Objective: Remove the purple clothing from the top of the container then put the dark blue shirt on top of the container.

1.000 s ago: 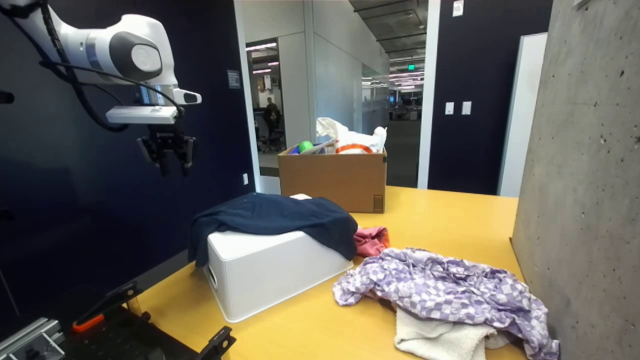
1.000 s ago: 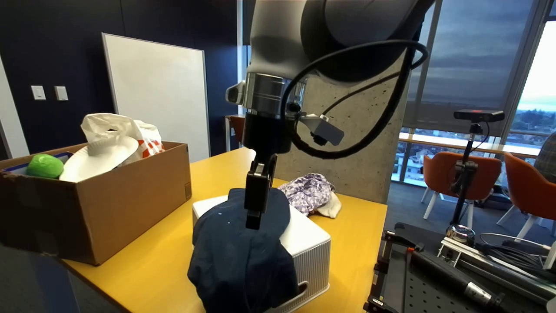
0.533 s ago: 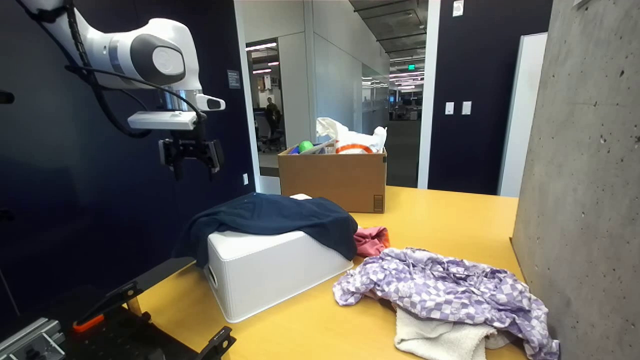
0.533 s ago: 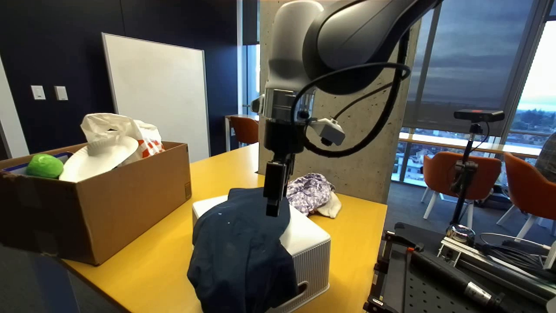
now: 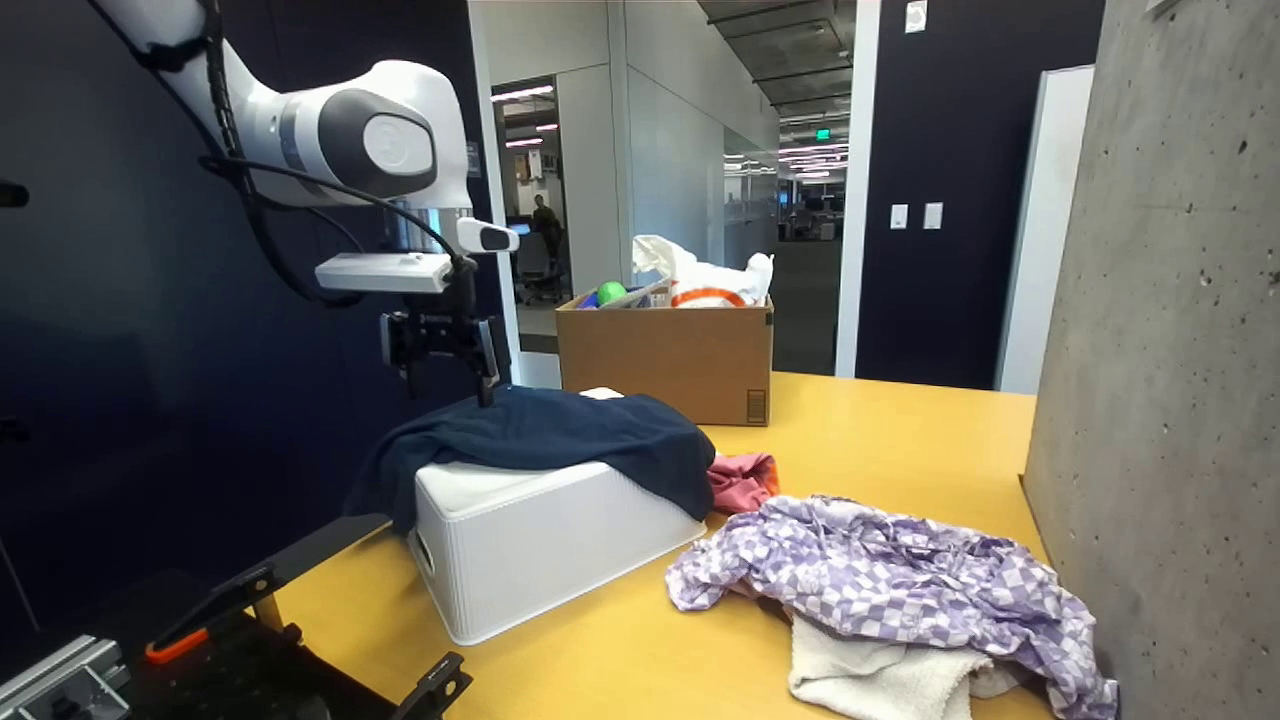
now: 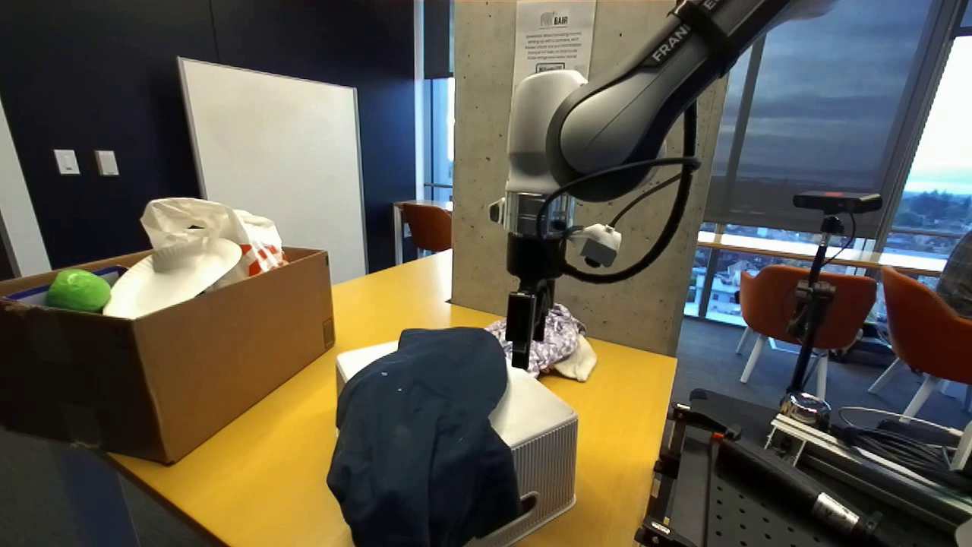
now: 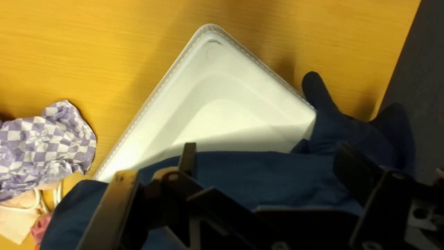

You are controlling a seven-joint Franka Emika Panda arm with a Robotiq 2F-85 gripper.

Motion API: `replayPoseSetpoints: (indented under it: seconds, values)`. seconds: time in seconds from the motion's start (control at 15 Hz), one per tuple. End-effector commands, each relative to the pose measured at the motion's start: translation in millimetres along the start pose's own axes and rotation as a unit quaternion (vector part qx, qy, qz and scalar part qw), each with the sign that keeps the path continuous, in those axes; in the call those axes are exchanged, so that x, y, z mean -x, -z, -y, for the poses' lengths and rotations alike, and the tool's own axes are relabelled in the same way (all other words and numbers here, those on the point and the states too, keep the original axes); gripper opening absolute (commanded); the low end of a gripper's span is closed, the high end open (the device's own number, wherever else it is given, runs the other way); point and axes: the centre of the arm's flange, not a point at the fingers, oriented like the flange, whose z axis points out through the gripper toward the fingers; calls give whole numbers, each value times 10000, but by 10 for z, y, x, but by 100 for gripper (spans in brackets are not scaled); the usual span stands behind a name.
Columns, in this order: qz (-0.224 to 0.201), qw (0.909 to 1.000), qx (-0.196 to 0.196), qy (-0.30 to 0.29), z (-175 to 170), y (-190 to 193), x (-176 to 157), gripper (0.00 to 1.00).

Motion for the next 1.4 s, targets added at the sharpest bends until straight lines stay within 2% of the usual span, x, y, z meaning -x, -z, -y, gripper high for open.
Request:
replayPoseSetpoints:
  seconds: [0.0,0.13,0.33,0.73,1.07,1.33]
  values:
    - [-208,9965,-173,-793,-100,-253,-252,100]
    - [-431,9900,-251,-1320,-60,-384,-392,100]
    - [-640,9753,-388,-2080,-22,-579,-529,100]
    - [-1059,9353,-568,-3329,101,-711,-589,100]
    - [-1128,9190,-474,-3748,163,-623,-427,100]
    - [-1076,9134,-346,-3909,128,-577,-328,100]
